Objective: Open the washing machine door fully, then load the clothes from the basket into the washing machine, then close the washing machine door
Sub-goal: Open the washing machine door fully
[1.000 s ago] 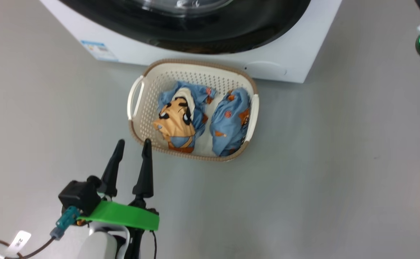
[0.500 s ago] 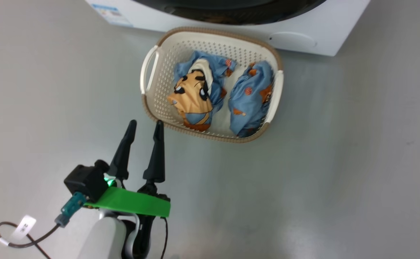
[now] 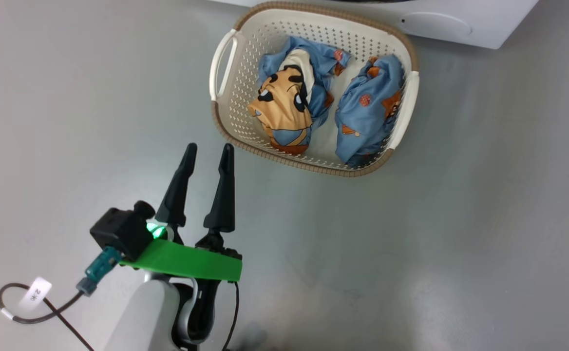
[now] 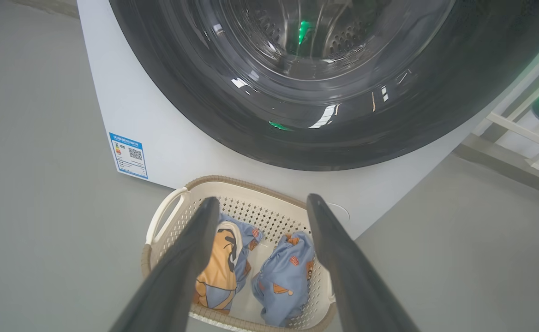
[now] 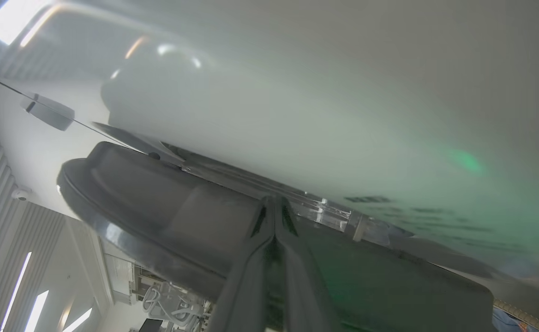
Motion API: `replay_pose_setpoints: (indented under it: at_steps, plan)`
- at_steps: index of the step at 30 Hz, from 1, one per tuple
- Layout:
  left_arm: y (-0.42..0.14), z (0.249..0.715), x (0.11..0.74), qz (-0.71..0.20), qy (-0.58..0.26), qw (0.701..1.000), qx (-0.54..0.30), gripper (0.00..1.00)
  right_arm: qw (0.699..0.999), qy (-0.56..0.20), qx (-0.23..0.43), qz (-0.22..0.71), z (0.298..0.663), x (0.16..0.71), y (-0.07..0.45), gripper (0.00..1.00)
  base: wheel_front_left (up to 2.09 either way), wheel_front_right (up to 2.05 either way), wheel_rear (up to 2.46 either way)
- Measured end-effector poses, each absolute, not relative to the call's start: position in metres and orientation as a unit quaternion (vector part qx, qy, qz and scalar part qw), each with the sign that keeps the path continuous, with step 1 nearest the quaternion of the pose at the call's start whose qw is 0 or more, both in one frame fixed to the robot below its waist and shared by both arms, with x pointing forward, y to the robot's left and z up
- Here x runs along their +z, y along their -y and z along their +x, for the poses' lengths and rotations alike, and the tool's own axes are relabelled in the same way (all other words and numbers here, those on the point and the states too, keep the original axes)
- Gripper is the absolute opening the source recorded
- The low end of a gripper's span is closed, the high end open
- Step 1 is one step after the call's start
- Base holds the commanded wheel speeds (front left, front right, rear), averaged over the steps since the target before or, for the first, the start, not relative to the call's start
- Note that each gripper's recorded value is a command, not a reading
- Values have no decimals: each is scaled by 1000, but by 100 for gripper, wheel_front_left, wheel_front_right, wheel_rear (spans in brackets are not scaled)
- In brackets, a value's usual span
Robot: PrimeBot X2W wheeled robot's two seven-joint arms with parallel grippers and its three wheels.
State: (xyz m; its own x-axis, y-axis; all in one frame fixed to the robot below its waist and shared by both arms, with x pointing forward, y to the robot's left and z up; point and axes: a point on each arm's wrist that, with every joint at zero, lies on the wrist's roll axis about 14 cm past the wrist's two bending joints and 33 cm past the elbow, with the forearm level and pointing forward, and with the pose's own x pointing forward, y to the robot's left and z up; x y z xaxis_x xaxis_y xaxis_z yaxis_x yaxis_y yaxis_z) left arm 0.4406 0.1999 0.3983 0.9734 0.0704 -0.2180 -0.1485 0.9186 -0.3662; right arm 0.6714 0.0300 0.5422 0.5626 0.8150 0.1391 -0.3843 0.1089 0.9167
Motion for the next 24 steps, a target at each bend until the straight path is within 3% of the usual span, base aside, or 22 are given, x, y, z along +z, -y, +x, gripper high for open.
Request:
replay_pose_setpoints:
  at_steps: [9,24]
  plan:
    - [-202,442,401,-193,-97,975,59,100,717,-221,433,499,666,538,-39,0,0,0,0]
    - [-198,443,419,-194,-75,977,48,100,710,-252,469,461,626,543,-59,0,0,0,0]
